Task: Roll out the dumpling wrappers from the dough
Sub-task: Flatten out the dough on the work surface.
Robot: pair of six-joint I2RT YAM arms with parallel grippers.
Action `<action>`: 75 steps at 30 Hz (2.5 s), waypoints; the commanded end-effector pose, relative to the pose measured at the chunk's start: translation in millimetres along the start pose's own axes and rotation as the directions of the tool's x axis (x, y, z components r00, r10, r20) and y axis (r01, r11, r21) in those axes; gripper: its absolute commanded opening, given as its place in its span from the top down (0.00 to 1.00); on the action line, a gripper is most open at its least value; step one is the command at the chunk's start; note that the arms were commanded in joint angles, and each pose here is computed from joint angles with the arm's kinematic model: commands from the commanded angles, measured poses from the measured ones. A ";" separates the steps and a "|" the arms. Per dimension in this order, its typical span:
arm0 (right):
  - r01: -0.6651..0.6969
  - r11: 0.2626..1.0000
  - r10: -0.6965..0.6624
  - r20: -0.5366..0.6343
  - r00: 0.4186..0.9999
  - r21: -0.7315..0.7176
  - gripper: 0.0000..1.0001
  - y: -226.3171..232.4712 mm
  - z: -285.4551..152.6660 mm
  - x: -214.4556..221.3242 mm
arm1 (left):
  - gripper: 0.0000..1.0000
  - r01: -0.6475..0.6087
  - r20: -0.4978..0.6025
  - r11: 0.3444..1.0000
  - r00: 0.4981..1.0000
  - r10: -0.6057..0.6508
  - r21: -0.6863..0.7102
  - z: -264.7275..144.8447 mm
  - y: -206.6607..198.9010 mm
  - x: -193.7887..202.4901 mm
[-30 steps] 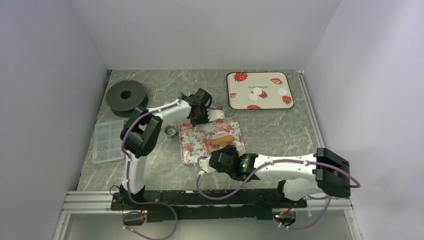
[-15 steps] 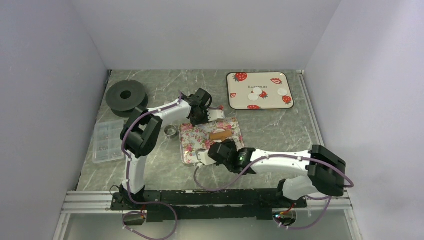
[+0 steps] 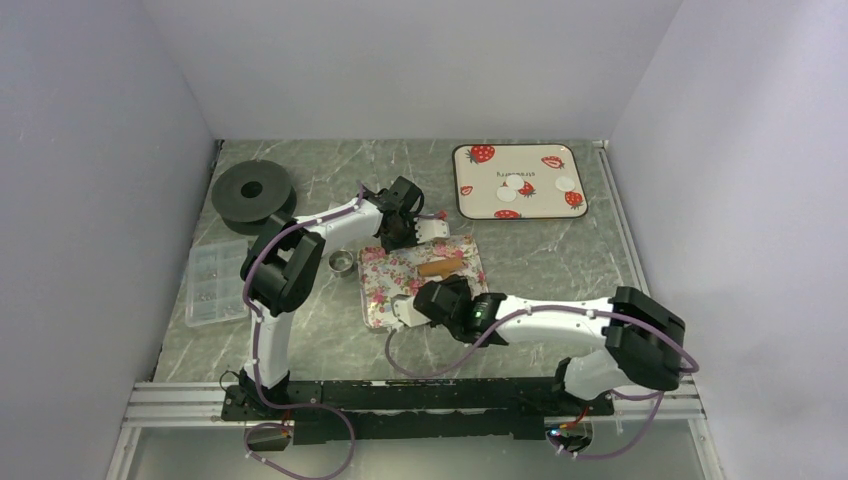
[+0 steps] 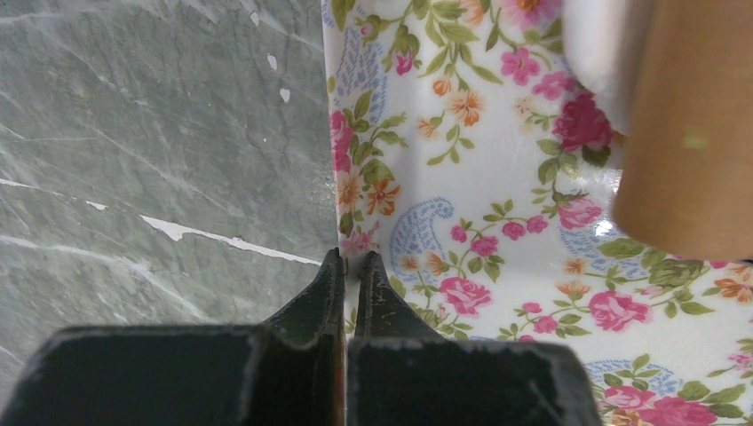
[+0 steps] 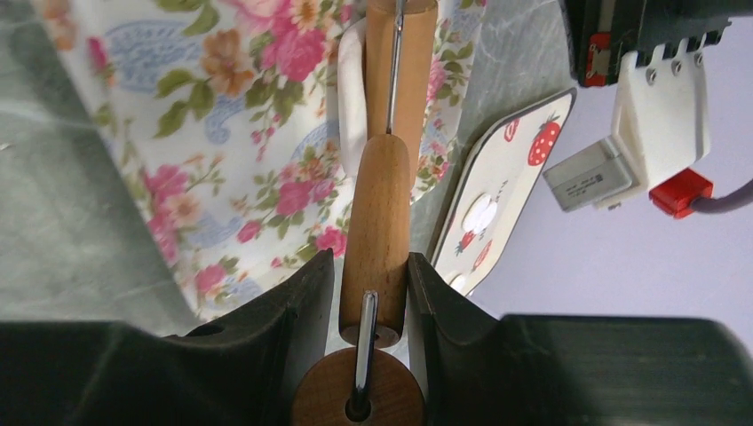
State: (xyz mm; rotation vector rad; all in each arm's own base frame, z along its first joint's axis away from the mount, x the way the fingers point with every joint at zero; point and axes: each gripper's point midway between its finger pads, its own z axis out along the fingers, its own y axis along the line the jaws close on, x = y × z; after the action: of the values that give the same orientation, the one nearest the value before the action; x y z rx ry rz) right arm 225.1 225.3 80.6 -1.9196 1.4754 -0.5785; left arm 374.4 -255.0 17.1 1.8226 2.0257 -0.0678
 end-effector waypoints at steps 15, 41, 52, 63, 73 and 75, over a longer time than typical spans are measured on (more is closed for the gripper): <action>0.121 0.905 -0.138 -0.012 0.990 -0.407 1.00 110.1 -4.0 36.5 | 1.00 -0.001 -0.163 0.967 0.986 0.044 0.256 43.8 -78.4 56.7; 0.160 0.904 -0.176 -0.004 0.984 -0.396 1.00 87.8 -9.5 36.8 | 1.00 -0.002 -0.174 0.968 0.984 0.048 0.252 43.9 -78.0 60.8; -0.152 0.965 0.183 0.132 0.974 -0.213 1.00 3.3 -74.6 2.1 | 1.00 0.015 -0.161 0.962 0.987 0.030 0.271 43.6 -80.0 56.0; -0.574 0.773 0.634 0.279 0.722 -0.271 1.00 -81.6 -127.5 -19.9 | 1.00 0.113 -0.078 0.943 0.993 -0.094 0.314 27.4 -71.1 41.5; -0.876 0.225 0.955 -0.080 0.284 -0.427 1.00 -104.9 -146.9 -8.3 | 1.00 0.164 -0.050 0.923 0.986 -0.156 0.349 18.6 -70.6 36.2; -0.879 0.107 0.966 -0.161 0.202 -0.465 1.00 -104.0 -144.4 -6.8 | 1.00 0.173 -0.051 0.919 0.985 -0.165 0.355 19.0 -71.0 35.4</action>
State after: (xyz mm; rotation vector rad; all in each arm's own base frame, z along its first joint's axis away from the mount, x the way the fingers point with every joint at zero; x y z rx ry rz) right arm 210.2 217.4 258.6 -1.0248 2.1652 0.3798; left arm 382.2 -254.6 22.3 1.7537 2.0349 -0.2590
